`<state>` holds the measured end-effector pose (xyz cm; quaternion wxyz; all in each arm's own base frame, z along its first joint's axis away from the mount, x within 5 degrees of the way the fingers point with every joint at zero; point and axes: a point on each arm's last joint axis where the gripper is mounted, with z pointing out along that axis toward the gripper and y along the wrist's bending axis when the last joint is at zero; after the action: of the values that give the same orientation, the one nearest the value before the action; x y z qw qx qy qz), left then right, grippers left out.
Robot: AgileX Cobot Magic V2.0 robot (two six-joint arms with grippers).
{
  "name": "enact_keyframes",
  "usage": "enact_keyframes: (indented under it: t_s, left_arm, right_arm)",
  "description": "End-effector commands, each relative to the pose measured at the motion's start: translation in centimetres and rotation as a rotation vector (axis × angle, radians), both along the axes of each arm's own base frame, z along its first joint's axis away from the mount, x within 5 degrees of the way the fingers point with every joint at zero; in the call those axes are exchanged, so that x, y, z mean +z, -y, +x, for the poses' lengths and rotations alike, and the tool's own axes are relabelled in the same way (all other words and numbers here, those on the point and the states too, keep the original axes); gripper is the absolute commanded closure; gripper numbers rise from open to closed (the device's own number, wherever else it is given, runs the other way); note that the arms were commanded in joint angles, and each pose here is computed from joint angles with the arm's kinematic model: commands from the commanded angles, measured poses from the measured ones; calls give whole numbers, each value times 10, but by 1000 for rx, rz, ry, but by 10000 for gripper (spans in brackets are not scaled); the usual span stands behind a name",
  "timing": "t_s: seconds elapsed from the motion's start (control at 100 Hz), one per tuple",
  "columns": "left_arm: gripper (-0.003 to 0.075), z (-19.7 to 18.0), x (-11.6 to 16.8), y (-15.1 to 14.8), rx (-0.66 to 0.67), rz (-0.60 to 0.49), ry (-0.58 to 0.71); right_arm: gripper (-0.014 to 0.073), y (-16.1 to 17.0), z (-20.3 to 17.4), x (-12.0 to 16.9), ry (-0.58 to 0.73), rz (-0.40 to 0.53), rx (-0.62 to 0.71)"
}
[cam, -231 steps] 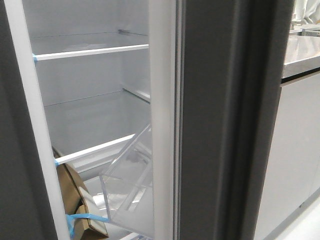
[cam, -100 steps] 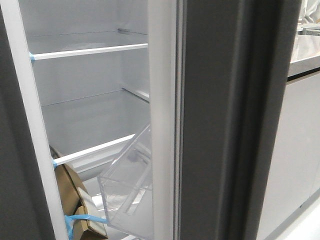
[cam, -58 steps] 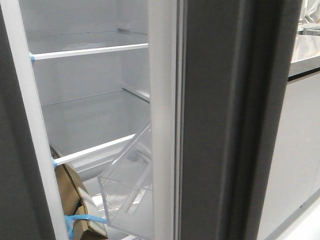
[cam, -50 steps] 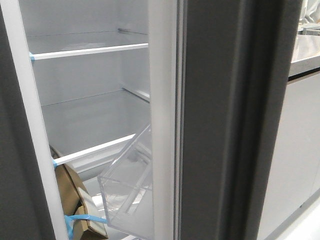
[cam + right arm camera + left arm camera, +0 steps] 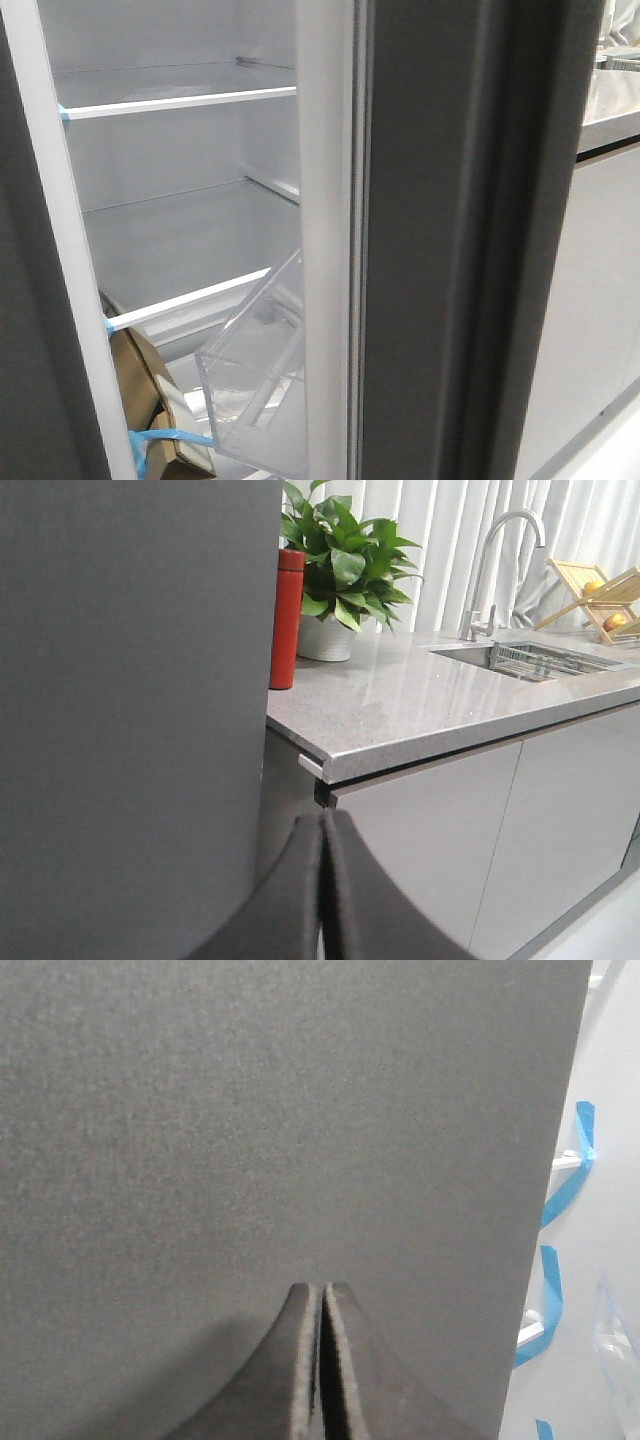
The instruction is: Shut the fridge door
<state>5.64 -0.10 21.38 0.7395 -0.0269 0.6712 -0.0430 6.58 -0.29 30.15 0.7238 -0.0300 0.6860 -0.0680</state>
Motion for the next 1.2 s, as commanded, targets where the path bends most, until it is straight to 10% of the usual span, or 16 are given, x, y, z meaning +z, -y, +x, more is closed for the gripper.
enact_keyframes:
  t_s: [0.0,0.45,1.19]
  left_arm:
    - [741,2,-4,0,-5,-6,30]
    - [741,2,-4,0,-5,-6,30]
    - [741,2,-4,0,-5,-6,30]
  right_arm:
    - [671,1,5,42,68,3,-5]
    - [671,-11,48,157,107,136,151]
    - [671,-69,72,169,47,327,556]
